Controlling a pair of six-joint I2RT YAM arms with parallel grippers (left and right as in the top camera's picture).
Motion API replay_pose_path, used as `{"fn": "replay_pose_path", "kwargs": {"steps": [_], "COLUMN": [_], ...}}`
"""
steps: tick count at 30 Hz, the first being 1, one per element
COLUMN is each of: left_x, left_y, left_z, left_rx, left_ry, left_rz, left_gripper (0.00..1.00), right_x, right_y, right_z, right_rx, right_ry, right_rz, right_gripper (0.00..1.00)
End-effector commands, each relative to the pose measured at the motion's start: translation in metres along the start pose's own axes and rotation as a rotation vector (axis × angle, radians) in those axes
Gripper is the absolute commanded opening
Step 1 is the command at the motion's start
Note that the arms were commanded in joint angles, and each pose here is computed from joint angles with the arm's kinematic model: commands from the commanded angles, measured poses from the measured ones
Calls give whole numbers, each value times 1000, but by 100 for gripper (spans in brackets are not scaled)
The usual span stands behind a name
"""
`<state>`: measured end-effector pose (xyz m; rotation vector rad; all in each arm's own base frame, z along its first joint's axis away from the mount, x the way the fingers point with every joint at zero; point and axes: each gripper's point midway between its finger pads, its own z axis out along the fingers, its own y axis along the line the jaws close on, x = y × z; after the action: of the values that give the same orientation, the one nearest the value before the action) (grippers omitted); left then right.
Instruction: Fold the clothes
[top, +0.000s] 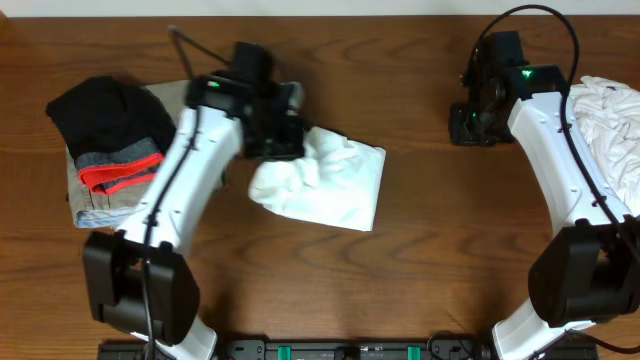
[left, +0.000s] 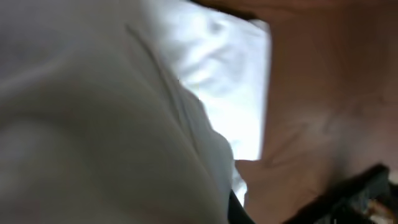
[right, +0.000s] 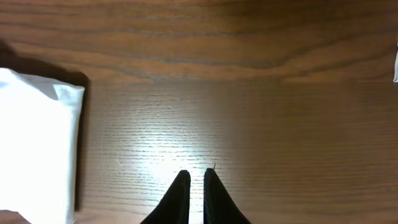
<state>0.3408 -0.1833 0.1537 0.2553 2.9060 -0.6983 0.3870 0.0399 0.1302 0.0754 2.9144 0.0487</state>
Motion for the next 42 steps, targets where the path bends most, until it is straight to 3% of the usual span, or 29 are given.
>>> {"fn": "replay_pose_path", "kwargs": {"steps": [1,5,22,24,25,27,30,35,42], "left_x": [1,7,24,22,22,22,20,6,16], "left_y": [-32,-38,-66,-69,-71,-77,-82,-72,-26], "left_z": [1,12,62,71,76,81,80,51,20], "left_rx": [43,-34,-31,-28,-25,-19,-9,-7,-120], "left_ry": [-8,1,98,96,97,94,78,24,50], "left_rz": [58,76,90,88,96,114,141,132,-24], "left_gripper": [6,6,7,15,26,38,44,43,36], "right_x": [3,4,6,6,6,6,7,7,5], "right_y": [-1,0,6,6,6,6,6,10,68], "right_z": [3,3,3,3,3,3,3,3,-7], "right_rx": [-12,-18,-50,-50,-50,-50,-50,-73,-356], "right_ry": [17,24,31,31,31,33,37,39,2], "right_rz": [23,23,23,23,23,24,24,20,-197], "right_gripper": [8,8,8,9,9,9,9,9,8]}}
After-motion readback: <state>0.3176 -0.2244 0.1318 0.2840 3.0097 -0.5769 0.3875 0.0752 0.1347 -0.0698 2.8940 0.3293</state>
